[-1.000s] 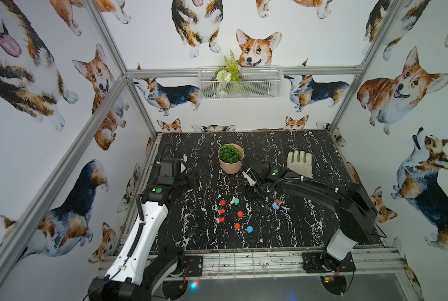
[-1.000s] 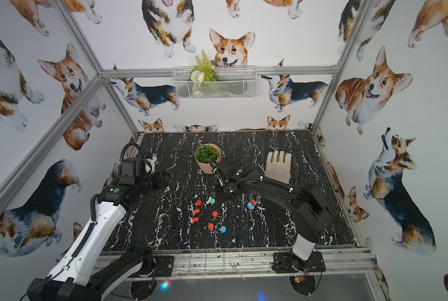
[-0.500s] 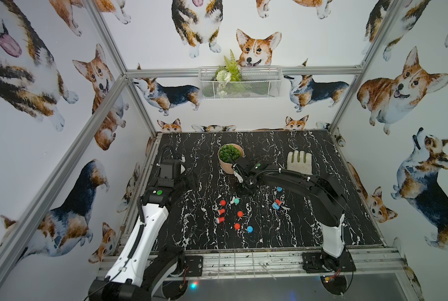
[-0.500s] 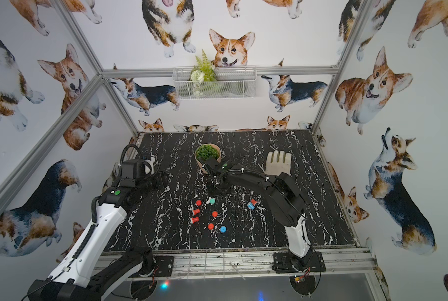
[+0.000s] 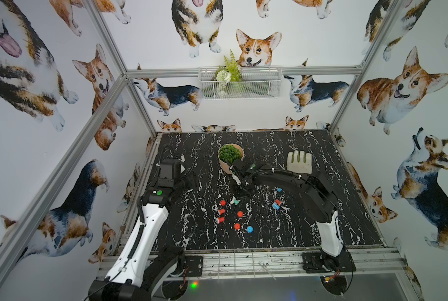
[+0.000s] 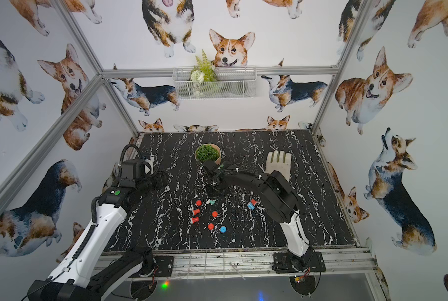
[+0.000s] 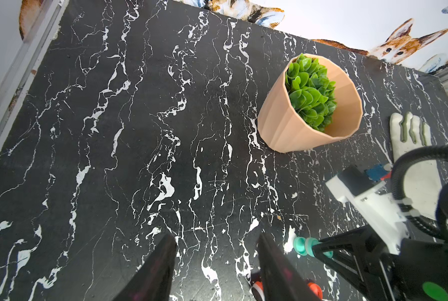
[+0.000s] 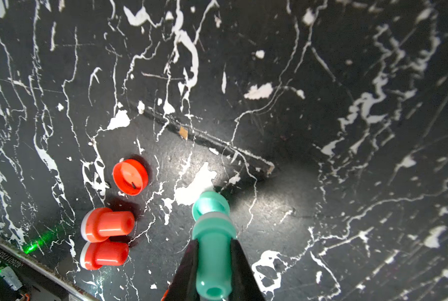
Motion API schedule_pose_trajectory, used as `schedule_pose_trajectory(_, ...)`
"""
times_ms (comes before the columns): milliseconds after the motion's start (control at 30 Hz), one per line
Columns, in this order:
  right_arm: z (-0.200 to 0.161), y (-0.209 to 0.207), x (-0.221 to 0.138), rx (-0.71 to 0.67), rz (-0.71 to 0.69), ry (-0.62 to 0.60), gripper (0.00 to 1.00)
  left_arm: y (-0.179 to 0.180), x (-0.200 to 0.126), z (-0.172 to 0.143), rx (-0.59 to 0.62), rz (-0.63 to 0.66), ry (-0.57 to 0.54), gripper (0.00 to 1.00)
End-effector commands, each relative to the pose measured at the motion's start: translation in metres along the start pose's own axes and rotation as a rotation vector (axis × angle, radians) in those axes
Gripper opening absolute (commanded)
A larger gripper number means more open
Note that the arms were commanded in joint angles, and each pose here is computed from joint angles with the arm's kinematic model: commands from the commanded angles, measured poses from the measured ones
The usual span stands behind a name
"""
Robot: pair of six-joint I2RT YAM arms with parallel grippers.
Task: Close the stamp cap
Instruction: Close the cover of the stamp.
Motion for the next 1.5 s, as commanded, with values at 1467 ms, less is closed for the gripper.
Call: schedule_pose_trajectory(1467,-0.067,-0.055,0.014,-0.206,-0.454,0.255,0.00,0.000,0.002,0.004,0.015,0.004,-0.011,0.55)
Point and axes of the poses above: each gripper's point midway between its finger pads, its own x axis out along the fingers, its own y axis along the line the jaws close on, z = x × y, the point moved 5 cm from there along -x, back along the fingers, and after that the axes turned 5 degrees about x, right-handed, at the moved point
